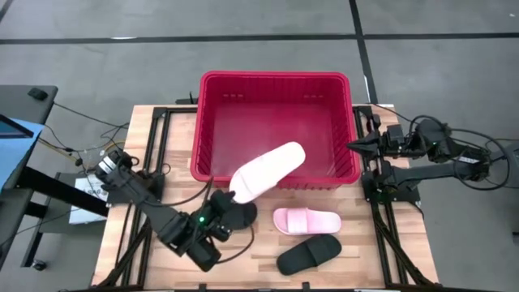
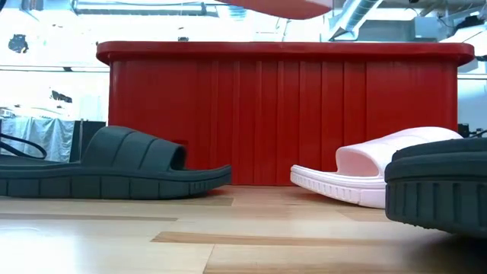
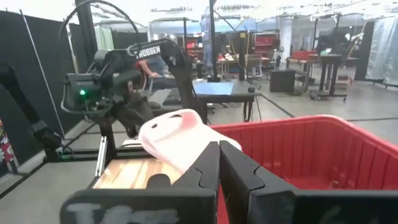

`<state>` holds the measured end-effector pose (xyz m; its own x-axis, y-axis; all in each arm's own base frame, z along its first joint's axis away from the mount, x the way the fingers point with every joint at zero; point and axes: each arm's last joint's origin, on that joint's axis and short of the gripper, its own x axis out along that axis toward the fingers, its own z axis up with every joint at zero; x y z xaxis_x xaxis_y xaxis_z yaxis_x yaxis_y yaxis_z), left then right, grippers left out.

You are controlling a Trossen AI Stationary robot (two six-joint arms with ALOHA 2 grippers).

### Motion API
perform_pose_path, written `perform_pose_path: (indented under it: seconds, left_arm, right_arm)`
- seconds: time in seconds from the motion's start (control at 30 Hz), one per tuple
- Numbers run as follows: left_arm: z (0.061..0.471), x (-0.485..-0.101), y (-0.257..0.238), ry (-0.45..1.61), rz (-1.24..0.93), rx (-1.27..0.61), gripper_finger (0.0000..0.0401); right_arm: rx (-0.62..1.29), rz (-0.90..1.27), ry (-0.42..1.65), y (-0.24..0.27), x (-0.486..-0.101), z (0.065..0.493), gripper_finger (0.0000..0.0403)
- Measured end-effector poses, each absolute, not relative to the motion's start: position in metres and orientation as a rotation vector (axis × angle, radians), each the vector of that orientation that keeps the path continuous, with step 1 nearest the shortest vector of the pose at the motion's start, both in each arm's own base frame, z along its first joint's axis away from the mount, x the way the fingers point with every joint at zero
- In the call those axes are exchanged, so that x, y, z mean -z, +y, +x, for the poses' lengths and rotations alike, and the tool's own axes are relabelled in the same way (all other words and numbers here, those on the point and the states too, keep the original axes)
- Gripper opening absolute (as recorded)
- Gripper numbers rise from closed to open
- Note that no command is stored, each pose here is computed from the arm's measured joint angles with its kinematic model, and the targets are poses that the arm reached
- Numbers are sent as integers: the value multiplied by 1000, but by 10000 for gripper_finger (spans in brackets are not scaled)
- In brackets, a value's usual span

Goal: Pick and place slides into bin
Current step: Put the left pink slide into the bin

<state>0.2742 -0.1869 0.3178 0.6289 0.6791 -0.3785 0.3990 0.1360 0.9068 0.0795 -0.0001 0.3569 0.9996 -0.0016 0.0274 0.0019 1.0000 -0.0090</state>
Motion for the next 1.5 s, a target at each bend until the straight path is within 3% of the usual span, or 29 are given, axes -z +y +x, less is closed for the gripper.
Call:
perform_pose_path:
  seconds: [0.43,0.9,1.1,1.3,1.5]
  left_arm:
    - [292,-330,-144,1022,1477,-403,0]
    - [308,-351,-112,1009,1414,-479,0]
    - [315,-353,-108,998,1394,-445,0]
    - [320,-355,-109,974,1404,-435,0]
    - [321,-357,-109,967,1411,-455,0]
  right_arm:
    - [40,-67,120,-1,-351,121,11]
    - [66,-504,184,17,-367,171,96]
    - [248,-642,227,26,-372,190,128]
    - [510,-645,266,29,-371,202,178]
    - [441,-634,243,35,-371,202,227]
